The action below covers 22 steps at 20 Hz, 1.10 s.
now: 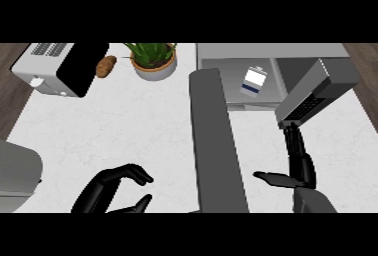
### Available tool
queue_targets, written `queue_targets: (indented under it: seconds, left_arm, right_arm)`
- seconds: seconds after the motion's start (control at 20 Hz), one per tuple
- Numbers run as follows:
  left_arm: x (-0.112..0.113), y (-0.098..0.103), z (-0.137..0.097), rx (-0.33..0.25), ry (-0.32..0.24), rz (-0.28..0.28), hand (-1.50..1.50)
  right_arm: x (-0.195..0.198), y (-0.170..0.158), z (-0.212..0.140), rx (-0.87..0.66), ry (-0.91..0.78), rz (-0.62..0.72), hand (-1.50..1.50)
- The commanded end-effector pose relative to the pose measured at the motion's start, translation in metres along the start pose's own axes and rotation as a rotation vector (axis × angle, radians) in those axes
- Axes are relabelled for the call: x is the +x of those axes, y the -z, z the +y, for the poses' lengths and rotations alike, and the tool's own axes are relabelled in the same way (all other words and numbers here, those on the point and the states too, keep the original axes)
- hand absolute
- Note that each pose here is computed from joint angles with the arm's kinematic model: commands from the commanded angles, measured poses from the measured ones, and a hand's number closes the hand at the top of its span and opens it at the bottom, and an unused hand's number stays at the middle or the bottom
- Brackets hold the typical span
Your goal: Pick up the milk, place it into the microwave and close the microwave
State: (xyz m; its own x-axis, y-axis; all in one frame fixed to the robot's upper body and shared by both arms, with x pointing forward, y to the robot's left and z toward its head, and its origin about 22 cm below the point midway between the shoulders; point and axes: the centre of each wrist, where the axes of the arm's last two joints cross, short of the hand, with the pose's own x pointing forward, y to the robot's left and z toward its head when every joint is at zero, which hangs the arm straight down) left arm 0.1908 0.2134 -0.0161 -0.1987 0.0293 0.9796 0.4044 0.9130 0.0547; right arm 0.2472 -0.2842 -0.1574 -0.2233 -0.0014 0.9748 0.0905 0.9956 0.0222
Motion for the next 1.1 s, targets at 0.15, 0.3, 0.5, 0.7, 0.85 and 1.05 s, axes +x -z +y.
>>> queue_targets:
  seconds: [0.15, 0.3, 0.5, 0.7, 0.85, 1.05]
  left_arm:
    - [-0.015, 0.001, -0.006, -0.128, 0.119, 0.066, 1.50]
    - [-0.018, 0.025, -0.017, -0.236, 0.198, 0.083, 1.50]
    - [-0.038, 0.023, -0.043, -0.354, 0.202, 0.126, 1.50]
    - [-0.046, 0.030, -0.057, -0.407, 0.170, 0.122, 1.50]
    - [-0.052, 0.063, -0.093, -0.439, 0.166, 0.115, 1.50]
    - [-0.061, 0.069, -0.122, -0.448, 0.198, 0.118, 1.50]
  right_arm:
    - [0.015, -0.021, -0.022, 0.011, 0.086, -0.125, -1.50]
    - [0.027, -0.031, -0.045, 0.061, 0.068, -0.102, -1.50]
    - [0.035, -0.071, -0.038, 0.019, 0.053, -0.126, -1.50]
    - [0.078, -0.066, -0.060, 0.026, 0.073, -0.150, -1.50]
    - [0.095, -0.078, -0.055, 0.029, 0.071, -0.166, -1.50]
    - [0.128, -0.083, -0.079, 0.066, 0.087, -0.178, -1.50]
